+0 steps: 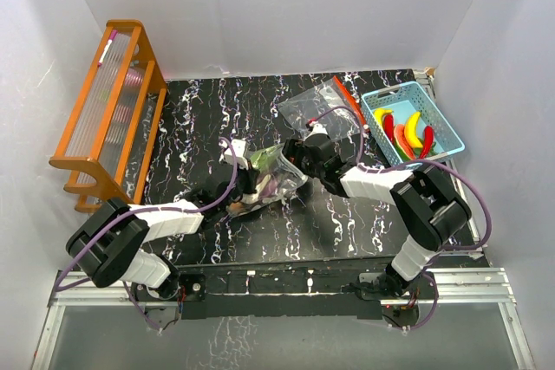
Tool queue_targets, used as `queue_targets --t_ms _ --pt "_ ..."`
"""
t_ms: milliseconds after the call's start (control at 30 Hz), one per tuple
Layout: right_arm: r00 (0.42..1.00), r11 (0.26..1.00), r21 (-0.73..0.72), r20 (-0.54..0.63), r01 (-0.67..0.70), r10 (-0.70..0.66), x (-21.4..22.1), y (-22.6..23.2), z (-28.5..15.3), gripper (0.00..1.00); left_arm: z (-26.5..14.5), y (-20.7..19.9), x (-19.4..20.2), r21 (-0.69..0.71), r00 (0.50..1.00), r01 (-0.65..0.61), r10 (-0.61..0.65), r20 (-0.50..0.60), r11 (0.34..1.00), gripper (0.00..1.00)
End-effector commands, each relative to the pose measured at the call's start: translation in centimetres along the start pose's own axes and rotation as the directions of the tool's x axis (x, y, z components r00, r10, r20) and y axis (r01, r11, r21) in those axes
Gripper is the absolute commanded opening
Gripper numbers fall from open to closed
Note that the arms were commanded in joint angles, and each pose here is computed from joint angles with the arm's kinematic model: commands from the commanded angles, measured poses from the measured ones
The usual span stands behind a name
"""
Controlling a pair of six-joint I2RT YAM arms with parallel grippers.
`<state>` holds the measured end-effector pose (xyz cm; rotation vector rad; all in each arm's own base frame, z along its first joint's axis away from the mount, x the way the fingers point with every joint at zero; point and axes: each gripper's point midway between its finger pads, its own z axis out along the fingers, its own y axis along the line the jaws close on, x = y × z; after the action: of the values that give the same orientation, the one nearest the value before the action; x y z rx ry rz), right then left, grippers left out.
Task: Open the zip-top bag and remove the fake food
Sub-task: Pick up the food from the zipper food storage bag.
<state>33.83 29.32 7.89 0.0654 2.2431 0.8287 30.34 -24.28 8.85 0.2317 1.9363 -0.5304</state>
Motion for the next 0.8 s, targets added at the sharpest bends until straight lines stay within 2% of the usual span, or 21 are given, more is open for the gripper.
queue_targets --t_ms 0,167,267,433,767 --pt "0.998 0.999 0.038 -0.049 -0.034 0.036 1.1 -0.8 0.6 0.6 -0.6 -1.1 0.1 0.05 1.0 0.015 -0.015 -0.003 0.999 0.0" --pt "0.997 0.999 0.031 -0.058 -0.042 0.044 1.3 -0.7 0.6 0.26 -0.6 -0.9 0.1 0.04 1.0 0.01 -0.01 -0.001 0.999 0.0" --pt "0.997 0.999 0.02 -0.063 -0.046 0.047 1.4 -0.8 0.5 0.1 -0.6 -0.6 0.3 0.026 1.0 0.012 -0.012 -0.002 1.0 0.0" --pt "0.999 0.999 0.017 -0.007 -0.035 0.035 0.0 -1.1 -1.0 0.08 -0.5 0.3 1.1 -0.018 1.0 0.017 -0.017 -0.018 1.0 0.0" --pt "0.976 0.995 0.097 0.212 0.034 -0.054 -7.2 -2.3 -6.9 0.08 0.6 1.7 4.0 -0.087 0.996 0.039 -0.045 -0.072 0.995 0.0"
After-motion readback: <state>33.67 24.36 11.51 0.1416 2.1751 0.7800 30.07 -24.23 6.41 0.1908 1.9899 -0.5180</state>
